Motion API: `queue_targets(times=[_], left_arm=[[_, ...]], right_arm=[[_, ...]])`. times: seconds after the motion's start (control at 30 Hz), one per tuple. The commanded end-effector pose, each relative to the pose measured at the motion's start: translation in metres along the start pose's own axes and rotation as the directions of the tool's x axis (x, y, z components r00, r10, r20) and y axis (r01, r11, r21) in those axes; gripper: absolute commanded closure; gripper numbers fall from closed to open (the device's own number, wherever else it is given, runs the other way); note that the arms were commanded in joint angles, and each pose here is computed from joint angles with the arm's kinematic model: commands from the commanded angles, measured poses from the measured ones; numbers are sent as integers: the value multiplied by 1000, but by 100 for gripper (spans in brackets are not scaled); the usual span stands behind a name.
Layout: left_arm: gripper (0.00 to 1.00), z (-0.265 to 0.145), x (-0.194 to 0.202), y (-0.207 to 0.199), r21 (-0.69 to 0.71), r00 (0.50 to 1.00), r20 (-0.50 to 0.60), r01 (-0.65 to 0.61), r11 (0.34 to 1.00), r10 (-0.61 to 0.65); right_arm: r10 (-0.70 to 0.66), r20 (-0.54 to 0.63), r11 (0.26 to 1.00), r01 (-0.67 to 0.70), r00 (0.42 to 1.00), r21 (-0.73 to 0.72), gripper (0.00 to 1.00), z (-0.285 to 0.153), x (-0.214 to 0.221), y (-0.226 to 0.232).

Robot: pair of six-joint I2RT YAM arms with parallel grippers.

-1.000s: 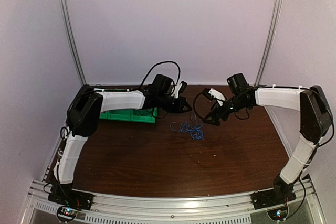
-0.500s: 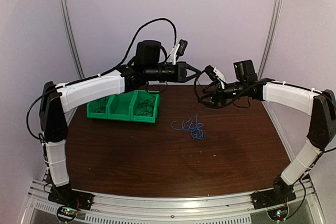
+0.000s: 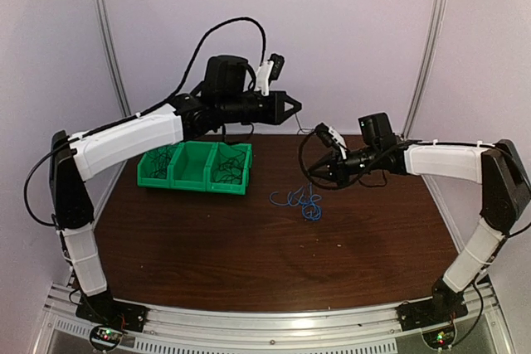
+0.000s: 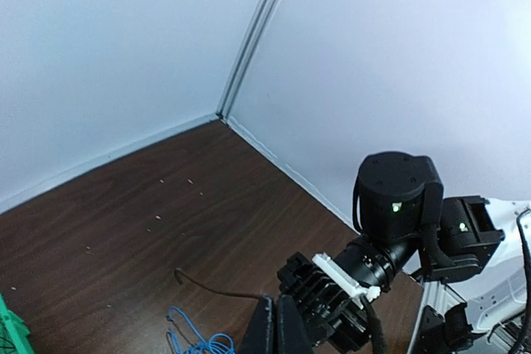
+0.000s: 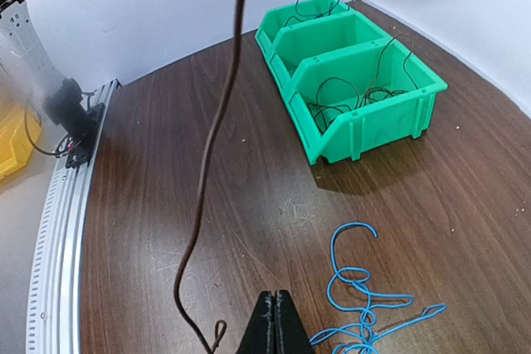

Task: Untangle the cables

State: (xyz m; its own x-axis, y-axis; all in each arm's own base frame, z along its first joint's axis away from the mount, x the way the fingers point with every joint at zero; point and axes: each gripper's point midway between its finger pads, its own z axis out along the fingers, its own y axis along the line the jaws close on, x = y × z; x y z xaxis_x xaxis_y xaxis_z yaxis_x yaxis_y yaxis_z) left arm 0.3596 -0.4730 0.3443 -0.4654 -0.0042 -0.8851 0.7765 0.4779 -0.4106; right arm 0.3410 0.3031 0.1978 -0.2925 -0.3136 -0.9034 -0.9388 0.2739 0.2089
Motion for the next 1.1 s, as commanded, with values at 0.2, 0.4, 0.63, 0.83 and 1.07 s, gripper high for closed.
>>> queue_targets(times=[0.2, 0.4, 0.63, 0.83, 1.07], left_arm=[[100, -94, -74, 50, -349, 969, 196, -76, 934, 152], [100, -113, -74, 76, -405, 973, 170, -78, 911, 159], [100, -116, -69, 100, -407, 982, 120, -86, 909, 146], [100, -125, -86, 121, -449, 979, 115, -102, 888, 171], [100, -140, -112, 127, -482, 967, 141, -120, 868, 212]], right_arm=[[76, -73, 997, -76, 994, 2, 100, 8, 47, -5], [69, -44, 994, -73, 997, -82, 81, 9, 32, 4], [-29, -9, 991, 28, 1000, -134, 42, -16, -35, 19], [-83, -98, 997, 82, 992, -14, 40, -39, -24, 10], [-26, -79, 996, 33, 997, 87, 39, -60, 15, -4]])
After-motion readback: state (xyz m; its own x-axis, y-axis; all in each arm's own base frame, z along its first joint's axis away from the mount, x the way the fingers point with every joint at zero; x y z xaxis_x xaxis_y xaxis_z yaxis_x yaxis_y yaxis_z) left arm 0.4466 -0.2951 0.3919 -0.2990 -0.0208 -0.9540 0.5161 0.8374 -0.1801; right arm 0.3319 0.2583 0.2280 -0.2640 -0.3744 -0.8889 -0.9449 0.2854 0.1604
